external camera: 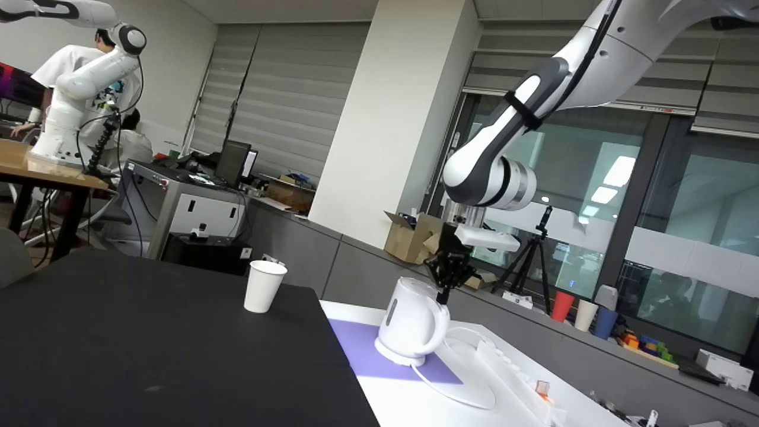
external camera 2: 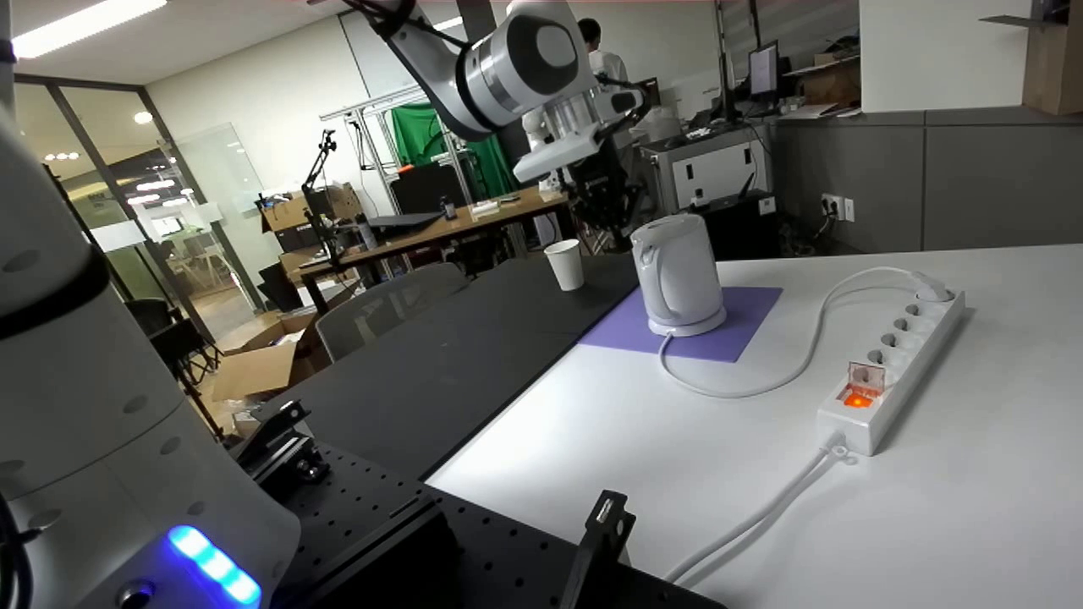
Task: Turn off the kettle then turn off the extension cable
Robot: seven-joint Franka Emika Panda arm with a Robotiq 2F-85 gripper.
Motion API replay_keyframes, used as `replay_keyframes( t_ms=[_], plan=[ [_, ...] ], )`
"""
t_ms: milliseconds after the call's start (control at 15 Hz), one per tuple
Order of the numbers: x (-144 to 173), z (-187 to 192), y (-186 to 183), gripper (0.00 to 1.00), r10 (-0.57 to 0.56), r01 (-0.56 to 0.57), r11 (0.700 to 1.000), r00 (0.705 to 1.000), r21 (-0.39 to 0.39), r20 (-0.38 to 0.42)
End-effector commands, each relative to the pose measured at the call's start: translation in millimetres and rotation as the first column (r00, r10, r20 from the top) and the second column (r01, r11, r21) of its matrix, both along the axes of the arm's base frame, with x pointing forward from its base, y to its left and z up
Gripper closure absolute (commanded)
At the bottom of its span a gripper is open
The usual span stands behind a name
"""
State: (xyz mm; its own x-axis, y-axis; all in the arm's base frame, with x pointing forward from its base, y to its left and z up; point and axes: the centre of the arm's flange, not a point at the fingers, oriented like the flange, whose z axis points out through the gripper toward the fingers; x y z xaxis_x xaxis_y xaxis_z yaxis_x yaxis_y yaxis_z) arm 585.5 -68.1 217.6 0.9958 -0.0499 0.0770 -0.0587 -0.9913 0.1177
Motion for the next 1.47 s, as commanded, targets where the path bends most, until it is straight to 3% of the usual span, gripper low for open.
replay_keyframes(
  t_ms=[0, 1400],
  plan=[
    [6.0, -3.9, -9.1, 1.00, -0.017, 0.017, 1.000, 1.000, -0.006, -0.008],
    [17.2, -17.0, -29.7, 1.00, -0.048, 0.048, 0.999, 0.999, -0.006, 0.002]
  ],
)
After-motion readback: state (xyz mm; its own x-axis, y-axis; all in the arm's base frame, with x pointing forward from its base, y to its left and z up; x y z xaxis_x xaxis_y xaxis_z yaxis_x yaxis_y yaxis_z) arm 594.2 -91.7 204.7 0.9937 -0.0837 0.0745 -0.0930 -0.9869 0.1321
